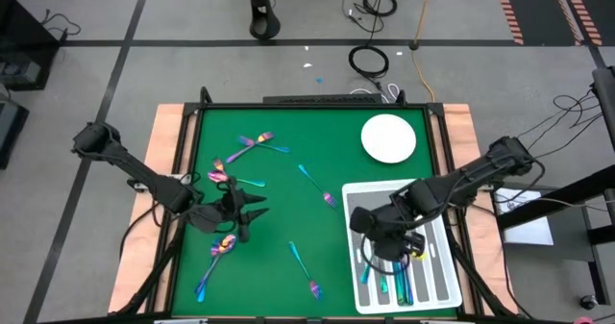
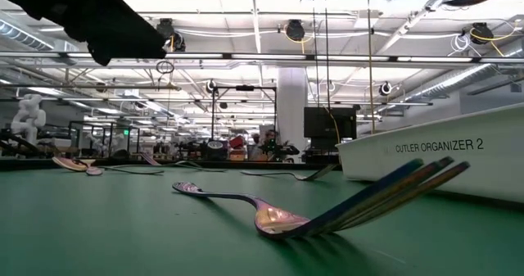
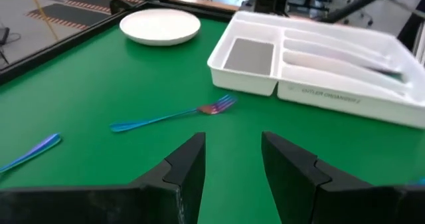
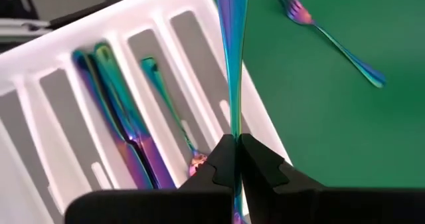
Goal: Sort silverware
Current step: Put the top right spoon into the utensil organizer
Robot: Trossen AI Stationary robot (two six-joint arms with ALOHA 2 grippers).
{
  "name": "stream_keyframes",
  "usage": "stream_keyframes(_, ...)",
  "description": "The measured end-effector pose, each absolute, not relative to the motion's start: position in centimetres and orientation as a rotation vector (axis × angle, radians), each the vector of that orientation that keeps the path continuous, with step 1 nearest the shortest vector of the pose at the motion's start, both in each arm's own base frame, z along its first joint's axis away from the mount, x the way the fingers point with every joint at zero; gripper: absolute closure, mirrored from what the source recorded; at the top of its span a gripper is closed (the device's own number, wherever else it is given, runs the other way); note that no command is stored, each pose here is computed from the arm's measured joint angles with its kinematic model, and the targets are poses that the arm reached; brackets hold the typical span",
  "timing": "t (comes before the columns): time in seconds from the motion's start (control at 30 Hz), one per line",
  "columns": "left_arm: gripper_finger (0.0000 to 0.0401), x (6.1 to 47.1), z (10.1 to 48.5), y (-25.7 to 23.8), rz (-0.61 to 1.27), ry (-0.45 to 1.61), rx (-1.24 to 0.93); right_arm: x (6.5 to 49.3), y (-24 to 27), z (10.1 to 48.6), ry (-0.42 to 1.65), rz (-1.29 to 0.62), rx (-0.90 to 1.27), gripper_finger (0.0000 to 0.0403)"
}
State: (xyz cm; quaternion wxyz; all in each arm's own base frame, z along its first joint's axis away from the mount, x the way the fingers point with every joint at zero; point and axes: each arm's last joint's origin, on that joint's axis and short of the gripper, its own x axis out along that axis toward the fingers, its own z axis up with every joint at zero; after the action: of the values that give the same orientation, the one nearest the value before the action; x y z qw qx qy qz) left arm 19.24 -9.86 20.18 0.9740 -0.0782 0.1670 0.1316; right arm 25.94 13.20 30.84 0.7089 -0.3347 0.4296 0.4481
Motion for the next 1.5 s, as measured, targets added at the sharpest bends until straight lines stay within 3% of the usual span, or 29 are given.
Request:
stream_keyframes(0.27, 0.0253, 20.6, 19.6, -10.8, 0.244, 0.278, -0.215, 25.6, 14.7, 30.1, 0.93, 1.099, -0.848, 0.0403)
stream_keyframes(0.6, 0.0253, 21.3, 17.8, -11.3, 0.249, 0.323, -0.305, 25.1, 14.7, 25.6, 0.969, 1.274, -0.927, 0.0403)
stream_keyframes(0.9, 0.0253, 21.7, 17.3, -11.6, 0.249, 0.322, -0.307, 25.2, 14.9, 22.3, 0.822, 1.335, -0.971, 0.0403)
stream_keyframes(1.5, 0.0253, 21.7, 17.4, -11.6, 0.25, 0.318, -0.311, 24.9, 14.0, 19.4, 0.807, 1.334, -0.893, 0.0403)
